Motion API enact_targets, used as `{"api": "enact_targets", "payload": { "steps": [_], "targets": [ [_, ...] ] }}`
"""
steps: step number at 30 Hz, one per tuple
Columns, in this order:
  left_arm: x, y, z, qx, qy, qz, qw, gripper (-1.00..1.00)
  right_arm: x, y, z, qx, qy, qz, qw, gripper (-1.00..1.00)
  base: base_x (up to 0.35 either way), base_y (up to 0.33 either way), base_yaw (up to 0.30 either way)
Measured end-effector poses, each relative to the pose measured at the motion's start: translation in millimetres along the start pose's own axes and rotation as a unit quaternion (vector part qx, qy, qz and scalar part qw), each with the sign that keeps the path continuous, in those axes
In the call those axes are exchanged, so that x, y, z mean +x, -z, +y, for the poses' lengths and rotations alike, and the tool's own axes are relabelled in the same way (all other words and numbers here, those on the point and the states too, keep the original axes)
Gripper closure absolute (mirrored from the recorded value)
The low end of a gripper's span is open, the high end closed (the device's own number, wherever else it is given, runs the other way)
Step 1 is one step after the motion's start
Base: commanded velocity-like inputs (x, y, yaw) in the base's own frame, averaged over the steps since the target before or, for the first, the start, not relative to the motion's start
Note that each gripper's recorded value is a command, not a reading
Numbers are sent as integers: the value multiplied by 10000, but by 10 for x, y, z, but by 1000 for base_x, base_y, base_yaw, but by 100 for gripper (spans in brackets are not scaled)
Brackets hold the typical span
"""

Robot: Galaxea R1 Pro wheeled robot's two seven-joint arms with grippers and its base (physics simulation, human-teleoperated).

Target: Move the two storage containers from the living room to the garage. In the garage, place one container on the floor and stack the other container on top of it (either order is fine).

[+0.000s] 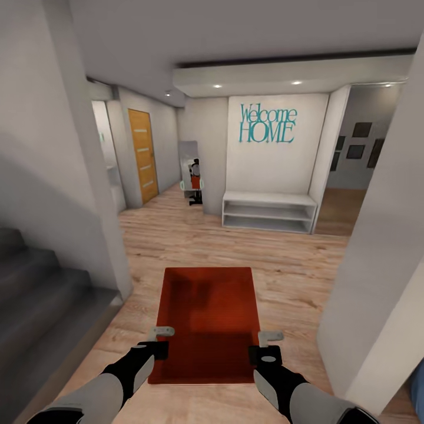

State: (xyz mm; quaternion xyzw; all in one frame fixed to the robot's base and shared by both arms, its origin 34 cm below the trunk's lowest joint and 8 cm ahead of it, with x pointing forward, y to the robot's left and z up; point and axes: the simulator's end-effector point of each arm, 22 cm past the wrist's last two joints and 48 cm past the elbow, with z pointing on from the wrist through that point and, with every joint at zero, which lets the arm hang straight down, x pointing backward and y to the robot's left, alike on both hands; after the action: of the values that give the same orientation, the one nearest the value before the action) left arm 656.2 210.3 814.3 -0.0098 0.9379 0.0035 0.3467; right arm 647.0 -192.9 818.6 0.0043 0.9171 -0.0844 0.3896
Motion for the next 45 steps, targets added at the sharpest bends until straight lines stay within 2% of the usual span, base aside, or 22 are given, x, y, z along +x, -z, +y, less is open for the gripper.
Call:
{"api": "enact_targets", "payload": {
  "steps": [45],
  "targets": [
    [2,0,0,0,1,1,10000,100,0,0,0,0,3,1,10000,100,322,0,0]
  ]
}}
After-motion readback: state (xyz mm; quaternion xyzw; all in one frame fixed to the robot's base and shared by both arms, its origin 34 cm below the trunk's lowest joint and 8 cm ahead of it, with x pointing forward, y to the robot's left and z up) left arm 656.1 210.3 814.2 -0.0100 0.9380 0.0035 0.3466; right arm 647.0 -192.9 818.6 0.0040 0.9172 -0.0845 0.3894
